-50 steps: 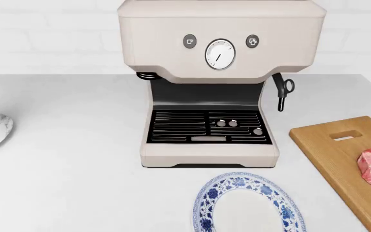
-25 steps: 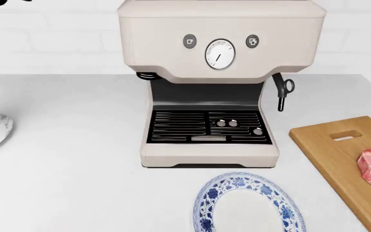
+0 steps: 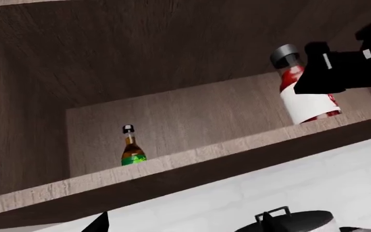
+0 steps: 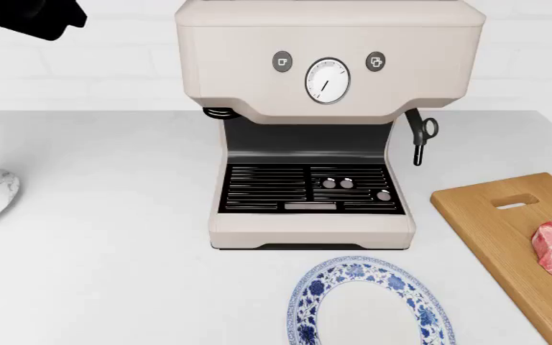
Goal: Pick the pork chop from the plate and place it on the cutting board. Then pick the condiment bottle from the cabinet and place it next to the cutting board.
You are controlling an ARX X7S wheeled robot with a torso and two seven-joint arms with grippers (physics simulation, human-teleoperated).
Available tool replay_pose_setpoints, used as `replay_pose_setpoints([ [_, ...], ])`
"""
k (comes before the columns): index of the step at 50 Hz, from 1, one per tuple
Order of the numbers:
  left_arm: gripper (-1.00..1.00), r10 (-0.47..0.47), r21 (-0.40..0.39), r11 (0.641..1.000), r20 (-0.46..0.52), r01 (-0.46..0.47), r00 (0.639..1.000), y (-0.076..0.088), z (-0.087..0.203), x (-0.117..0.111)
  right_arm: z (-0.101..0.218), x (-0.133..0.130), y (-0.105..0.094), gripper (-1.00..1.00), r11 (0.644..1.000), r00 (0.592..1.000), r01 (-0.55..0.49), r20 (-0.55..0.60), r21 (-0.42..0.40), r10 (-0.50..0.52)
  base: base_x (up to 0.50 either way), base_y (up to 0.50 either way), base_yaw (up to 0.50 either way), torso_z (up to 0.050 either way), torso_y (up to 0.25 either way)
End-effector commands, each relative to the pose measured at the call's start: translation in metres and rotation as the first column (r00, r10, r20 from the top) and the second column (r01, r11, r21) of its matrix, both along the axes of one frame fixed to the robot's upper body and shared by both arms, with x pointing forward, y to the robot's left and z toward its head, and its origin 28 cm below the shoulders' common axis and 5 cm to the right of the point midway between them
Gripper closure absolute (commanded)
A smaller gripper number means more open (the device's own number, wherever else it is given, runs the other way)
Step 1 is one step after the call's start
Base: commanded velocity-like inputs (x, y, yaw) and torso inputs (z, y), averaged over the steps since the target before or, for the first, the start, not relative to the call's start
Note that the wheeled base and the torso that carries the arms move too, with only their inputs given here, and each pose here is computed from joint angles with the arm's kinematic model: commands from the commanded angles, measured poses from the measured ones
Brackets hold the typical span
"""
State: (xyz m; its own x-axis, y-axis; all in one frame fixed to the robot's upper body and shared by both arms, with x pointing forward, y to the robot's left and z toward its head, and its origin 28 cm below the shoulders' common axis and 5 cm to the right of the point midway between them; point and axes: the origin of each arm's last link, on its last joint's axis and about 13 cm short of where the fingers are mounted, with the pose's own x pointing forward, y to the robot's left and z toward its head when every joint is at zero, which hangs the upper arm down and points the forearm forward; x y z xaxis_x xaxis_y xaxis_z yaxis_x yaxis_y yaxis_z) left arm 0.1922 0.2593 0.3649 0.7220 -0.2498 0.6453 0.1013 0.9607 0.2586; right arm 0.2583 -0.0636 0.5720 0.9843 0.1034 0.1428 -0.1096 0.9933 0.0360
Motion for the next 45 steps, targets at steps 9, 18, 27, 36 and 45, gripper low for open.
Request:
replay_pose_setpoints([
  [9,-1.0,-0.107,-0.028,0.994,-0.03,0.106,0.994,0.0006,-0.004,-0.0016,0.0007,-0.0041,0.002,-1.0,1.0,1.0,-0.009,0.0,-0.002,0.009,0.0,0.0,0.0,0.0,0.0],
  [18,-1.0,-0.129,-0.034,0.991,-0.006,0.129,0.992,0.002,-0.0049,-0.0026,0.0015,-0.0039,0.0019,-1.0,1.0,1.0,-0.01,0.012,0.0,0.01,0.0,0.0,0.0,0.0,0.0],
  [27,-1.0,-0.089,-0.019,0.996,0.031,0.089,0.996,0.0046,-0.0056,-0.0012,0.0007,-0.0022,0.0041,-1.0,1.0,1.0,-0.023,0.012,-0.009,0.023,0.0,0.0,0.0,0.0,-0.121],
  [36,-1.0,-0.114,-0.023,0.993,0.032,0.114,0.993,0.0046,-0.0058,-0.0005,0.0003,-0.0007,0.0035,-1.0,0.999,1.0,-0.029,0.012,-0.017,0.029,0.0,0.0,0.0,0.0,-0.056],
  [45,-1.0,-0.115,-0.019,0.993,0.033,0.115,0.993,0.0054,-0.0061,-0.0004,0.0024,-0.0023,0.0046,1.0,0.998,0.998,-0.03,0.054,-0.063,0.034,0.0,0.0,0.0,0.0,0.0],
])
